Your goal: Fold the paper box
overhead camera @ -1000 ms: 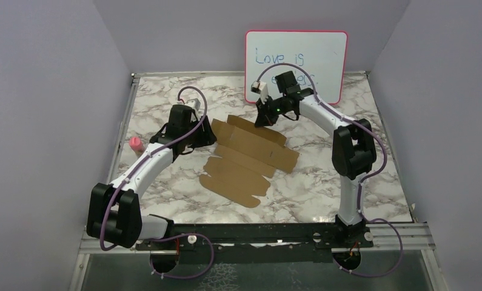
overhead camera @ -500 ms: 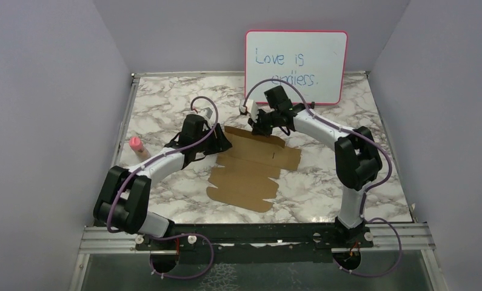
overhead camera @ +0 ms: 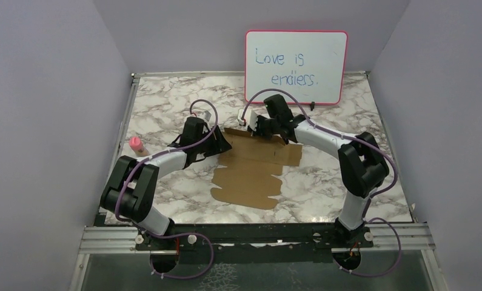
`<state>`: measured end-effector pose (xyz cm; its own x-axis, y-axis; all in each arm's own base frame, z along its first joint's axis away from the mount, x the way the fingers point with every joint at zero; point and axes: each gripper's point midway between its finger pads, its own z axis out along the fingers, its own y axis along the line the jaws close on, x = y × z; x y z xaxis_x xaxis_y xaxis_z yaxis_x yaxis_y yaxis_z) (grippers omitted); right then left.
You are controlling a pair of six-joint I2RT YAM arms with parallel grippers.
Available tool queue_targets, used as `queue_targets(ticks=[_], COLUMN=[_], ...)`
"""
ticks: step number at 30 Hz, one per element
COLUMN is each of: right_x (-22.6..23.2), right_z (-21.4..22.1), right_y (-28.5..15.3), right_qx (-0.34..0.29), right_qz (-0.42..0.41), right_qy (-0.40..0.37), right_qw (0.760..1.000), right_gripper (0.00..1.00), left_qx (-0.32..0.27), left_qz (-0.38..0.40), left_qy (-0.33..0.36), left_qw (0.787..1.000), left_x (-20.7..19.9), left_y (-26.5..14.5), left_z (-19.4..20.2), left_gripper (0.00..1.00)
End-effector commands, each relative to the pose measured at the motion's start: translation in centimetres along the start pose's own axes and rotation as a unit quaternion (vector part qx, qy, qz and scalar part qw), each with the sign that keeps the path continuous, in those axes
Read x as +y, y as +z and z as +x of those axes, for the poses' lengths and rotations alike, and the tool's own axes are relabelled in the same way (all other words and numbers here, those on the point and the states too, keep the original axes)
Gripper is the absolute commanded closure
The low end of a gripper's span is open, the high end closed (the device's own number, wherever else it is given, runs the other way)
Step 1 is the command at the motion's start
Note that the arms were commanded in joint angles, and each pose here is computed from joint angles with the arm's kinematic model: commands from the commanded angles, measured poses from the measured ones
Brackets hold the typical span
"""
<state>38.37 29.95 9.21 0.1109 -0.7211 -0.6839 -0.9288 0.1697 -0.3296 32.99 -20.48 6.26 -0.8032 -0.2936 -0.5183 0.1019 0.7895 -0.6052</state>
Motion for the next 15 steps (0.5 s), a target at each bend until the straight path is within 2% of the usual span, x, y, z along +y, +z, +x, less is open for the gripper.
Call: queue_targets(ticks=[1, 5, 15], right_x=[-1.9, -1.6, -1.1], right_z=[-2.8, -3.5, -4.3], right_y=[-1.6, -1.9, -2.6], right_qx=[-0.036, -0.043, -0.055], right_qz=[0.037, 0.022, 0.011], right_qy=[-0.038, -0.038, -0.04], right_qw=[0.998, 0.998, 0.998], right_gripper=[0.99, 0.99, 0.99], left_qx=[-0.024, -0.024, -0.06], left_qz=[0.013, 0.01, 0.03], left_qy=[0.0, -0.017, -0.034], left_qw=[1.0, 1.0, 0.997], left_x=[-0.2, 0.5, -0.5], left_y=[0.1, 0.2, -0.4], left_z=[-1.7, -2.0, -4.8], left_gripper=[0.42, 0.42, 0.43])
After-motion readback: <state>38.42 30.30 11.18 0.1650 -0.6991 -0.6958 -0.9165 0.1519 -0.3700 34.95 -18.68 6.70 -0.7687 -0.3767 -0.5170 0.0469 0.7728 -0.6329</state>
